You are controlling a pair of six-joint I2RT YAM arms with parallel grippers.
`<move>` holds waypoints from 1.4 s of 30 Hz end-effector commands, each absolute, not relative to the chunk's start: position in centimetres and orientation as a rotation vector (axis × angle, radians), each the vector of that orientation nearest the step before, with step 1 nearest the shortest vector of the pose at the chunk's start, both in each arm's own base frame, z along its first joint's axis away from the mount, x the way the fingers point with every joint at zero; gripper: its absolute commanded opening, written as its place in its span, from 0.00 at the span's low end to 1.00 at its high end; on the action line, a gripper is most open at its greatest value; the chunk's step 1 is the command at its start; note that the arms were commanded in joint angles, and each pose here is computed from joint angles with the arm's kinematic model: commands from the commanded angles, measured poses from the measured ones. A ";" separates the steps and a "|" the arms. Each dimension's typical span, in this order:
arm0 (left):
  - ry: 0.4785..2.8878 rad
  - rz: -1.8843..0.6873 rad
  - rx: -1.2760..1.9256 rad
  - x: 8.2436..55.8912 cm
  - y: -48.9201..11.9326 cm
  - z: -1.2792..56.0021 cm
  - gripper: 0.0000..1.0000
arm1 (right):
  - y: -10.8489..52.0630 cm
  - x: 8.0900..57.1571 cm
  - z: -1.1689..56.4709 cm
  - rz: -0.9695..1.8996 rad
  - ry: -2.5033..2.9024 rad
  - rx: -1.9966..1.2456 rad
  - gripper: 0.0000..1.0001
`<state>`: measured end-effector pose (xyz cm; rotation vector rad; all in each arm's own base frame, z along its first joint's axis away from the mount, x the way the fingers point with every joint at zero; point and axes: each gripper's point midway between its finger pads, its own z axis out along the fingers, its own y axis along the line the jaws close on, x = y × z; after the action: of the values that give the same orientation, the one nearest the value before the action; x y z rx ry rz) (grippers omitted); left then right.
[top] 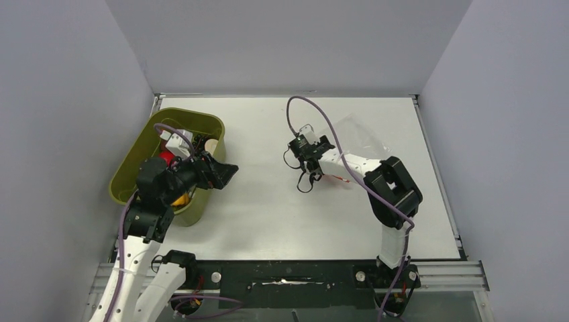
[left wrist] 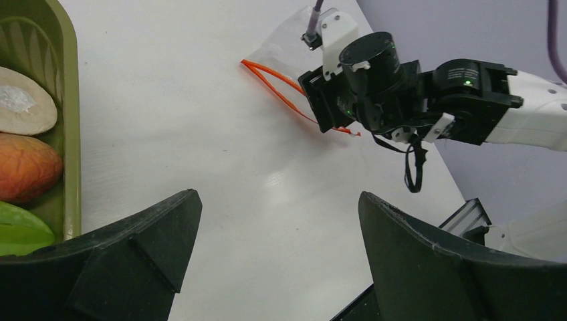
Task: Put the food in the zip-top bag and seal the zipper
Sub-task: Pick up the zipper food storage bag at the center of the board.
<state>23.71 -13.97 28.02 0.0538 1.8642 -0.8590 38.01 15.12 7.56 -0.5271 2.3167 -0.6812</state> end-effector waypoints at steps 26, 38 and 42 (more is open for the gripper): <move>1.807 -0.788 0.115 24.0 -13.5 29.5 0.89 | 11.7 40.0 7.3 -1.037 2.119 -0.487 0.39; 1.826 -0.814 0.093 24.2 -13.8 28.3 0.89 | 11.9 39.4 8.4 -0.909 2.148 -0.425 0.00; 1.824 -0.836 0.079 24.5 -14.0 28.3 0.88 | 12.8 38.8 9.7 -0.771 2.200 -0.373 0.00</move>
<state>24.00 -13.51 26.88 0.0659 1.8850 -0.8055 38.46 11.81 5.54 -0.5417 2.2067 -0.9522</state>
